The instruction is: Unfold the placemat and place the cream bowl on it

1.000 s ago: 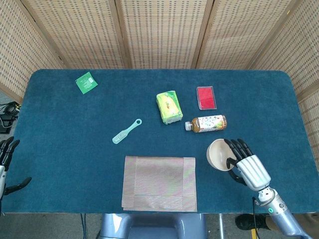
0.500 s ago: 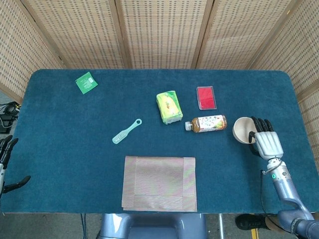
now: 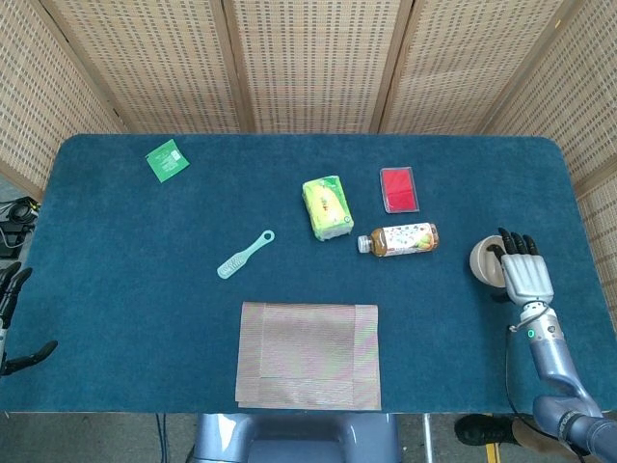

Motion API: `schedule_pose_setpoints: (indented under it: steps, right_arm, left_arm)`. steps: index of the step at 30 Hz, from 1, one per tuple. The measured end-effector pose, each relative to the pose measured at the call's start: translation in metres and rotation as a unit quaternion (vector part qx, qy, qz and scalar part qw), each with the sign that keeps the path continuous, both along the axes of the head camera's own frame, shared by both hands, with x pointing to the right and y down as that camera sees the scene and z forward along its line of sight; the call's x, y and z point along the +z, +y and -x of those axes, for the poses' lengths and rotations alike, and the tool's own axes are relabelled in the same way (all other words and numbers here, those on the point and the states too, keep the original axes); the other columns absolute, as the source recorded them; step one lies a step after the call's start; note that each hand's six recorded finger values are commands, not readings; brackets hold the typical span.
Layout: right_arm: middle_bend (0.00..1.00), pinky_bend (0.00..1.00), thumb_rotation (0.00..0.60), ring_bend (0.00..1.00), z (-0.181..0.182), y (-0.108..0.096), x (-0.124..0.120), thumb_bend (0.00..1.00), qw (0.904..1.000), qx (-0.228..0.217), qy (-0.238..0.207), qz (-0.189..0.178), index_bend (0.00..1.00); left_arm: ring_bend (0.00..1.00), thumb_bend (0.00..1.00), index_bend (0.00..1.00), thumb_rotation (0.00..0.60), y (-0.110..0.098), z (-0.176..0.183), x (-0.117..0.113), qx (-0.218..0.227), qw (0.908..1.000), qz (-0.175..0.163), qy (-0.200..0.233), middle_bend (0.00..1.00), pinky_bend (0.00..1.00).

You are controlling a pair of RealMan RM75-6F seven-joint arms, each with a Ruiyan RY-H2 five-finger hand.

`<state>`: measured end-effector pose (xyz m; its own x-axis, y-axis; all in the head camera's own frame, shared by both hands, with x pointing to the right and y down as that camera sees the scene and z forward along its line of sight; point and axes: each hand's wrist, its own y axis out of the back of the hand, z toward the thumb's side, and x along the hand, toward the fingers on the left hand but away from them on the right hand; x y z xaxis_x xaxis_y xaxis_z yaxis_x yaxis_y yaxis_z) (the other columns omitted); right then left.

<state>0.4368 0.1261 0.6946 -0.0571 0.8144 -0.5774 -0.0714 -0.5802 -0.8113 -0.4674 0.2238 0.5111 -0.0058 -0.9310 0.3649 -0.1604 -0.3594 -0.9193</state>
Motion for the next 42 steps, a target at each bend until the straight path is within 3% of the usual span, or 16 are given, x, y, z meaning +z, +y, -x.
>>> schedule_pose_setpoints:
  steps: [6,13,18,21,25,29,34,36,42]
  right_arm:
    - [0.00,0.00,0.600,0.00,0.014,0.007,-0.019,0.00,0.9992,0.006,-0.031,-0.023,0.00]
    - [0.00,0.00,0.600,0.00,0.042,0.023,-0.078,0.00,0.9900,-0.014,-0.093,-0.105,0.02]
    - [0.00,0.00,0.600,0.00,0.056,0.044,-0.110,0.00,0.9792,-0.053,-0.119,-0.156,0.03]
    - [0.00,0.00,0.600,0.00,0.061,0.058,-0.121,0.00,0.9725,-0.065,-0.130,-0.182,0.03]
    - [0.00,0.00,0.600,0.00,0.062,0.069,-0.124,0.00,0.9668,-0.056,-0.137,-0.208,0.03]
    - [0.00,0.00,0.600,0.00,0.056,0.070,-0.122,0.00,0.9671,-0.045,-0.126,-0.217,0.03]
    - [0.00,0.00,0.600,0.00,0.046,0.068,-0.125,0.00,0.9667,-0.025,-0.115,-0.227,0.03]
    - [0.00,0.00,0.600,0.00,0.044,0.068,-0.127,0.00,0.9664,-0.020,-0.115,-0.229,0.03]
    - [0.00,0.00,0.600,0.00,0.040,0.069,-0.135,0.00,0.9664,-0.009,-0.117,-0.229,0.04]
  left_arm:
    - [0.00,0.00,0.00,0.600,0.000,0.002,-0.003,-0.004,1.0000,-0.003,0.004,0.00,0.00]
    - [0.00,0.00,0.00,0.600,0.004,-0.006,-0.004,0.015,0.9994,0.009,0.029,0.00,0.00]
    - [0.00,0.00,0.00,0.600,0.004,-0.031,-0.001,0.089,0.9941,0.008,0.062,0.00,0.00]
    - [0.00,0.00,0.02,0.600,0.002,-0.055,0.010,0.166,0.9829,0.005,0.079,0.00,0.00]
    - [0.00,0.00,0.09,0.600,-0.001,-0.095,0.035,0.283,0.9536,0.008,0.102,0.00,0.00]
    - [0.00,0.00,0.18,0.600,0.006,-0.139,0.065,0.387,0.9115,0.035,0.136,0.00,0.00]
    - [0.00,0.00,0.20,0.600,0.021,-0.188,0.092,0.471,0.8624,0.071,0.172,0.00,0.00]
    - [0.00,0.01,0.20,0.600,0.025,-0.200,0.100,0.491,0.8507,0.081,0.170,0.00,0.00]
    - [0.00,0.25,0.27,0.600,0.038,-0.237,0.129,0.561,0.8069,0.114,0.145,0.00,0.00]
